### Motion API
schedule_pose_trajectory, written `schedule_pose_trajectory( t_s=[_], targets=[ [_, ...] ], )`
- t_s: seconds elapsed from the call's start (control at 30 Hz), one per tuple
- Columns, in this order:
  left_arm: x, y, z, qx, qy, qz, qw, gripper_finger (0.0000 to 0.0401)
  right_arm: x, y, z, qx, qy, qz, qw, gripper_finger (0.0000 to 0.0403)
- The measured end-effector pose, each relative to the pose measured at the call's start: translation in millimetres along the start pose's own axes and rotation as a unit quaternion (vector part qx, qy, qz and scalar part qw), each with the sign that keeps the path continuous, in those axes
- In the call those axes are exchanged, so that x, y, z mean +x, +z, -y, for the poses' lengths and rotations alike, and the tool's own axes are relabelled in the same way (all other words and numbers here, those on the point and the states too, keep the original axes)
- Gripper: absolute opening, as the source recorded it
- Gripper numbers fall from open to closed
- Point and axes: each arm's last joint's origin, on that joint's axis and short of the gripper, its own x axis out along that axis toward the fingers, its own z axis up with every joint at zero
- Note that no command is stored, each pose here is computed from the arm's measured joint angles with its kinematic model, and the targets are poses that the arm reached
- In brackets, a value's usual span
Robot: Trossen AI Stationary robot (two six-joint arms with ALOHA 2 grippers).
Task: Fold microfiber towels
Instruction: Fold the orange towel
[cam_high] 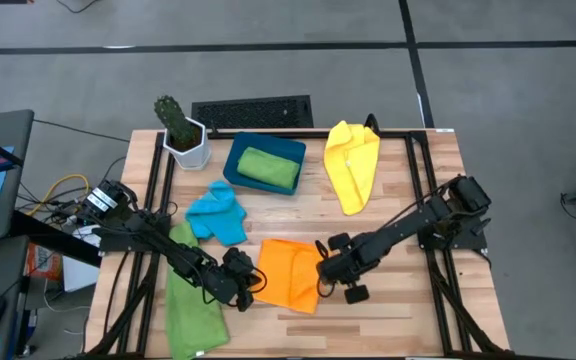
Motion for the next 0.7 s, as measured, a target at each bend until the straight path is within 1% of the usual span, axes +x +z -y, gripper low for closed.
schedule_pose_trajectory(
  t_s=[0.1,0.2,0.27,0.37,0.43,0.57,0.7],
  targets=[
    [0,0,0,-0.002,0.003,0.004,1.0,0.0,7,-3,-6,0.004,-0.009,0.011,1.0,0.0097],
    [0,0,0,-0.003,0.003,0.004,1.0,0.0,11,0,-6,0.016,-0.035,0.049,0.998,0.0125],
    [0,0,0,-0.003,0.003,0.004,1.0,0.0,13,-1,-2,0.022,-0.052,0.05,0.997,0.0142],
    [0,1,0,-0.003,0.004,0.004,1.0,0.0,17,-4,4,0.037,-0.056,0.048,0.997,0.0159],
    [0,1,-1,-0.004,0.004,0.005,1.0,0.0,22,-9,8,0.046,-0.058,0.042,0.996,0.0163],
    [0,1,-1,-0.005,0.004,0.005,1.0,0.0,29,-14,8,0.057,-0.055,0.053,0.995,0.0161],
    [0,1,-1,-0.004,0.005,0.005,1.0,0.0,29,-14,7,0.054,-0.066,0.057,0.995,0.0142]
  ],
)
